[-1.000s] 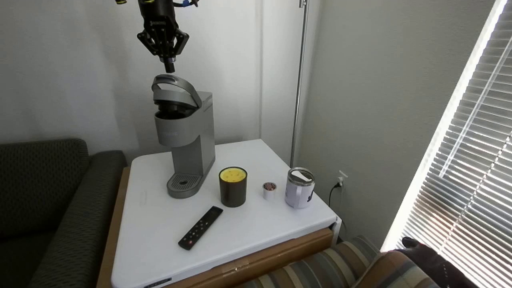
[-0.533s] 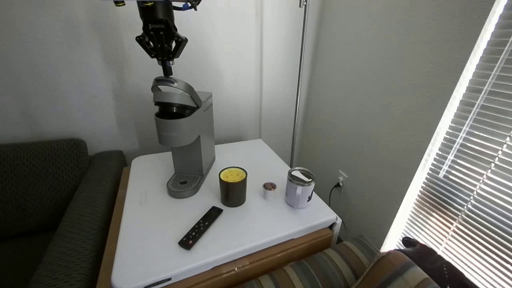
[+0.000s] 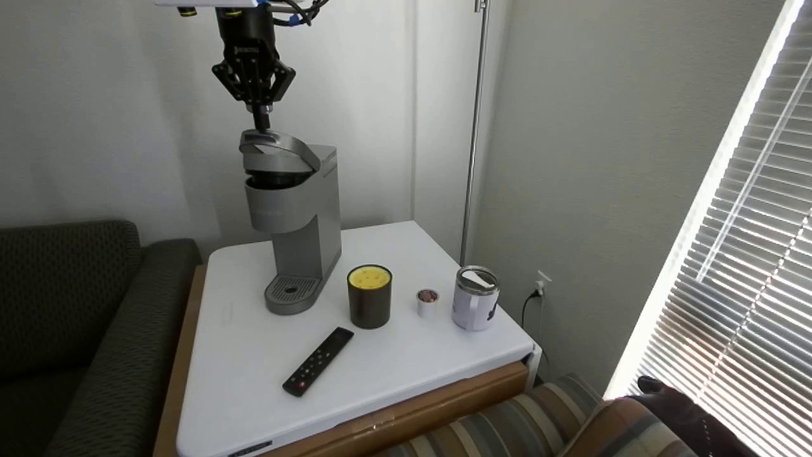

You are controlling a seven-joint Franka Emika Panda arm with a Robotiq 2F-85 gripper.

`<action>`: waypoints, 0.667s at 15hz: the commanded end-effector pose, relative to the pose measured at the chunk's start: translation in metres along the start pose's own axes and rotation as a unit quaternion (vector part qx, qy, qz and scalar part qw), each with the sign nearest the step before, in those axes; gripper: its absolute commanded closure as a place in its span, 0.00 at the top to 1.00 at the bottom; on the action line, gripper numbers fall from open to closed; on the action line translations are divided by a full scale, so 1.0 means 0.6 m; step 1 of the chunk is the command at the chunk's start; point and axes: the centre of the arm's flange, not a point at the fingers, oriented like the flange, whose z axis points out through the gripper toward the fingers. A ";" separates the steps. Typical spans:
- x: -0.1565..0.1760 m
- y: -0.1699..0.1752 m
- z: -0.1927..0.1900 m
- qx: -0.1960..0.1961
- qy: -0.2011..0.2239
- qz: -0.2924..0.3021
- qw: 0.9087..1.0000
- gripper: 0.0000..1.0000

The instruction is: Close the top opening of the coffee machine.

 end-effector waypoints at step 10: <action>-0.055 -0.005 0.078 0.030 -0.022 0.053 0.998 0.00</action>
